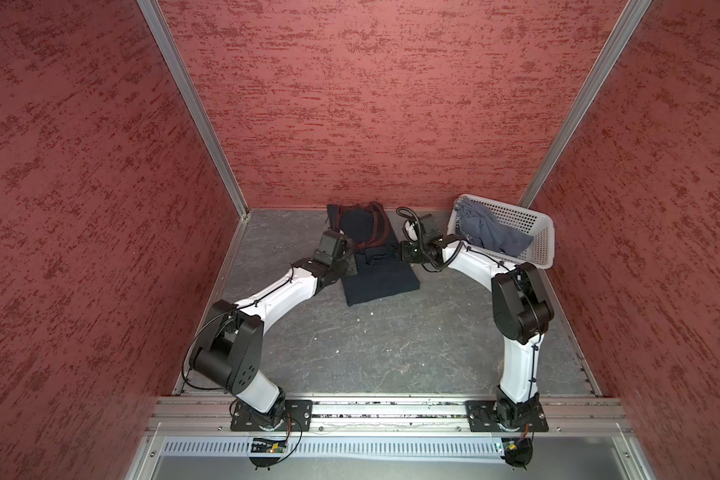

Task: Fold and stack the tank tops
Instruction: 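Lay the folded hem down near the neckline and open both grippers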

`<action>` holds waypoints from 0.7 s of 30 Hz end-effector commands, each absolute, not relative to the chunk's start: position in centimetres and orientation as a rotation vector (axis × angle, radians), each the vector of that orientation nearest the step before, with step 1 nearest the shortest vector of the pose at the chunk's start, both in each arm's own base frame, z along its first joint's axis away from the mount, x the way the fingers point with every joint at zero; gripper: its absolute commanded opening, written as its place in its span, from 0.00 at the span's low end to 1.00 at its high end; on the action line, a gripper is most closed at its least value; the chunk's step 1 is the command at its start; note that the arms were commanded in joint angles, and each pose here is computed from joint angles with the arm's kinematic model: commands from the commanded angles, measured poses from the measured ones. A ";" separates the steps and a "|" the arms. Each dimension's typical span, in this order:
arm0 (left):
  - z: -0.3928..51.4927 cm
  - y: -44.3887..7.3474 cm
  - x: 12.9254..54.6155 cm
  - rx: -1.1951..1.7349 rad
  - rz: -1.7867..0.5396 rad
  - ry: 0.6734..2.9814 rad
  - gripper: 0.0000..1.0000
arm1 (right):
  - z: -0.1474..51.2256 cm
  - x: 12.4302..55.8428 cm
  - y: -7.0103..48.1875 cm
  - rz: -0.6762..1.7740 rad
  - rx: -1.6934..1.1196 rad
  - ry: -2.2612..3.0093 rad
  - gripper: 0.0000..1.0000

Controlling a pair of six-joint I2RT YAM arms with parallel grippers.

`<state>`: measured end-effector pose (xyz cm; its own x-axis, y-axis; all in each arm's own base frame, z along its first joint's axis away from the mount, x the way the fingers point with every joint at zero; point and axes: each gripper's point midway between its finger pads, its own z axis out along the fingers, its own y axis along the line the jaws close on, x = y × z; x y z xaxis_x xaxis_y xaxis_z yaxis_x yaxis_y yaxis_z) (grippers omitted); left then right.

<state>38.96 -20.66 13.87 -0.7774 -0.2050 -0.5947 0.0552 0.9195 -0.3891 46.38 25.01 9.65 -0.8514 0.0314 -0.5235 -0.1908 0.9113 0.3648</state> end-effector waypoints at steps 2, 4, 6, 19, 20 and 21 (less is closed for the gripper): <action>10.5 -22.7 38.3 -0.125 -0.553 2.502 0.44 | 8.8 45.6 27.9 0.621 -0.187 2.534 0.42; 9.7 -23.2 39.3 -0.130 -0.570 2.507 0.42 | 8.3 46.1 28.4 0.634 -0.189 2.535 0.40; 8.9 -23.2 40.6 -0.148 -0.576 2.506 0.41 | 7.7 47.0 28.6 0.621 -0.188 2.538 0.39; 7.0 -20.1 50.4 -0.273 -0.571 2.483 0.41 | 6.3 54.7 26.8 0.475 -0.092 2.529 0.32; 6.5 -19.8 50.8 -0.279 -0.571 2.492 0.41 | 6.2 55.2 26.4 0.458 -0.081 2.532 0.32; 6.3 -19.6 51.1 -0.282 -0.569 2.498 0.41 | 6.2 55.5 26.0 0.438 -0.074 2.538 0.32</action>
<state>50.74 -20.01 7.71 -0.8003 -0.3320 -0.4993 -0.0765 0.8824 -0.4643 54.66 27.89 6.75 -0.8360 0.0435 -0.5470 -0.1835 0.9173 0.3534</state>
